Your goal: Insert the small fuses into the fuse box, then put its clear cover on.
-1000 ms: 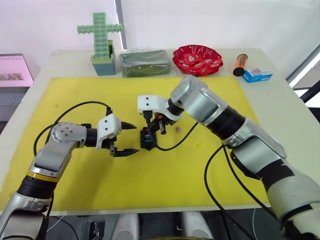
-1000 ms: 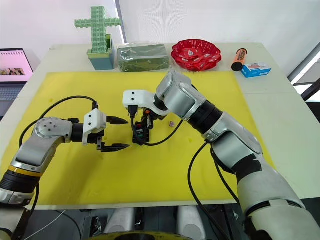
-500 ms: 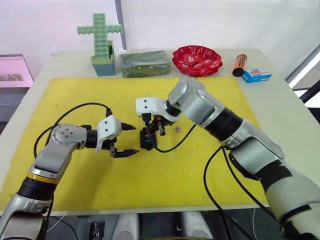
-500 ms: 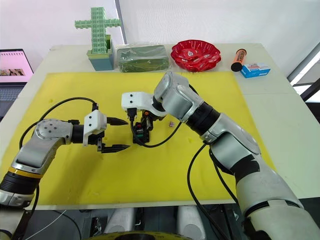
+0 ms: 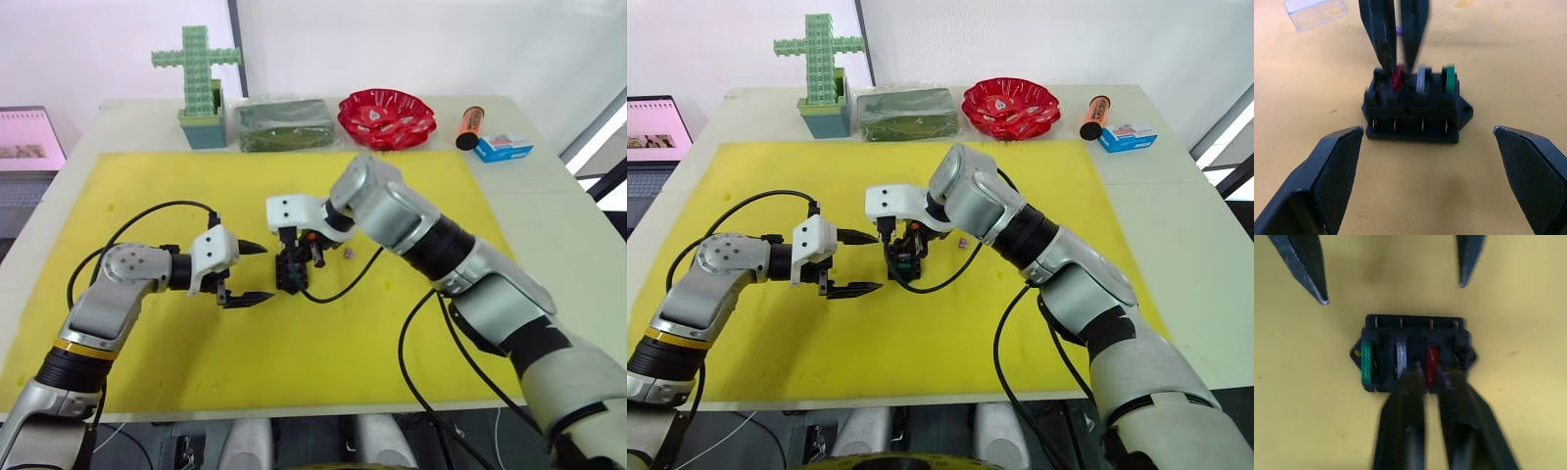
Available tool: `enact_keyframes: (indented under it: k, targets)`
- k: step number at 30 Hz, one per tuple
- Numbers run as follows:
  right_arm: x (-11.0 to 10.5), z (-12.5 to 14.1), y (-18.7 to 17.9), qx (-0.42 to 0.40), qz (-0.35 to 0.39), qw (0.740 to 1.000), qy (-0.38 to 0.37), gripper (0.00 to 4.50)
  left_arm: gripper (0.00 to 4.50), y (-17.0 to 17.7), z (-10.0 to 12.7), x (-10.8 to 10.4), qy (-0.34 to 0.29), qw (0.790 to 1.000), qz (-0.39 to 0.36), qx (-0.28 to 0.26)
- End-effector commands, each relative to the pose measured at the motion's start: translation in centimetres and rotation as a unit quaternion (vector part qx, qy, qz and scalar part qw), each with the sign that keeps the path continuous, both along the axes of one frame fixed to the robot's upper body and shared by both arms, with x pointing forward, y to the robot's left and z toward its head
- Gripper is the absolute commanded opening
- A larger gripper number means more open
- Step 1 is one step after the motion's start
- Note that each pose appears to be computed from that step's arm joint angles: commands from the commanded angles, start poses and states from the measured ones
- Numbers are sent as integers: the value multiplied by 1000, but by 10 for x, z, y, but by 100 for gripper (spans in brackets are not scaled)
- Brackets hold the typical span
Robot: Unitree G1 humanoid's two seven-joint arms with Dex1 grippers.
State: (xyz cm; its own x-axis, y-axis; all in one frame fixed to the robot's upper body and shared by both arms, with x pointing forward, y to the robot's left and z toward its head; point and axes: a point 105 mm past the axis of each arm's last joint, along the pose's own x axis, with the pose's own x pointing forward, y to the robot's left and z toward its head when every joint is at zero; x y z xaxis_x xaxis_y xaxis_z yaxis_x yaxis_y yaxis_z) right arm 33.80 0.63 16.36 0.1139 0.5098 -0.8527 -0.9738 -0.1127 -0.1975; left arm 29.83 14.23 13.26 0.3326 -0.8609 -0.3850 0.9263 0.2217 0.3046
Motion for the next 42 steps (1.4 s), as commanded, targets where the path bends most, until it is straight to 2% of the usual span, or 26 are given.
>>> enact_keyframes:
  k: [1,17,29,35,39,42]
  targets:
    - [-4,-6,0,-9,1,1000,13,97,450,-2,12,1,-28,1000,-10,-1]
    - [4,23,2,23,-11,1000,-10,97,450,-2,12,3,-29,1000,-10,-1]
    - [3,29,1,29,-10,999,-21,97,450,-3,13,5,-32,999,-13,-3]
    - [5,51,-4,49,-13,998,-47,97,450,-4,13,5,-33,999,-12,-2]
    - [1,64,-9,82,-15,995,-58,97,450,-3,13,6,-33,999,-11,-2]
    - [-2,73,-8,160,-19,985,-65,97,450,-1,15,7,-34,999,-9,-3]
